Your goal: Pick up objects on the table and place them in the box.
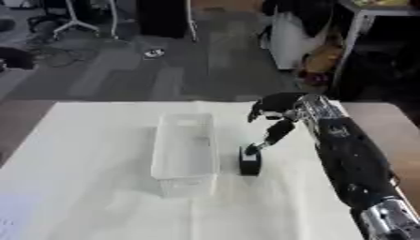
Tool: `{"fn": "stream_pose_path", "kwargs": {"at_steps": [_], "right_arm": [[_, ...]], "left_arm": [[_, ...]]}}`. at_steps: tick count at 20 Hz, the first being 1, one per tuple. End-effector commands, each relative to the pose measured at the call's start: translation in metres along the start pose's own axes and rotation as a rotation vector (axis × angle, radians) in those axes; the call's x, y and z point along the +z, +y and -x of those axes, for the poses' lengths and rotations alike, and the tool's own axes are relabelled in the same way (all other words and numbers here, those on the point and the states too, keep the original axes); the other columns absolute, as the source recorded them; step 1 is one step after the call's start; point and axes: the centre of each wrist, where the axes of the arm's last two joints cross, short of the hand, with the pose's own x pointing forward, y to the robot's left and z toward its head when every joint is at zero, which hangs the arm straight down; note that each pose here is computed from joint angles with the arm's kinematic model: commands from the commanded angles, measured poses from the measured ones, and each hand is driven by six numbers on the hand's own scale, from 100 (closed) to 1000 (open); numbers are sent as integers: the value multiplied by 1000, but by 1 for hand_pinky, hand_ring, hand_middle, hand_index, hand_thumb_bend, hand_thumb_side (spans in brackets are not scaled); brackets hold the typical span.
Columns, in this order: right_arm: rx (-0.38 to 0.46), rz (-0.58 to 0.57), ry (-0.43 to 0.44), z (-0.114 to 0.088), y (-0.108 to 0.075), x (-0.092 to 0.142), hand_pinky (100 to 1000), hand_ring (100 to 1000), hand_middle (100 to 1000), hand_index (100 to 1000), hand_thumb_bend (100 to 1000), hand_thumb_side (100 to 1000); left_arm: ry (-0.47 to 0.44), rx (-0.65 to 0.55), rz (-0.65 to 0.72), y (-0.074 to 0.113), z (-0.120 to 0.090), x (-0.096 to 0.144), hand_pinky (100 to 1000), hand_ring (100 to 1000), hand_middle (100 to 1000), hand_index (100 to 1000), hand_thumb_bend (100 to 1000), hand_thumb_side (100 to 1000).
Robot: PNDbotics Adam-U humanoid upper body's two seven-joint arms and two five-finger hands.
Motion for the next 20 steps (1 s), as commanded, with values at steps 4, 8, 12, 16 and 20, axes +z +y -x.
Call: {"fn": "stream_pose_path", "kwargs": {"at_steps": [4, 8, 12, 16, 20], "right_arm": [[63, -49, -47, 10, -16, 9, 1000, 848, 792, 871, 851, 1000], [64, -71, -65, 9, -12, 7, 1000, 848, 796, 873, 851, 1000], [65, -101, -84, 9, -7, 6, 1000, 848, 797, 877, 848, 1000], [58, -130, -103, 9, 0, 4, 1000, 846, 797, 886, 844, 1000], [55, -158, -118, 8, 8, 3, 1000, 844, 801, 892, 841, 1000]], "left_arm": [[-25, -22, 14, 6, -5, -5, 611, 648, 806, 887, 160, 1000], [-25, -22, 16, 6, -5, -5, 611, 647, 806, 887, 160, 1000], [-25, -22, 18, 6, -5, -5, 611, 647, 806, 887, 160, 1000], [-25, -23, 18, 7, -4, -5, 611, 647, 806, 887, 160, 1000], [-26, -23, 17, 7, -5, -5, 612, 647, 806, 887, 160, 1000]]}}
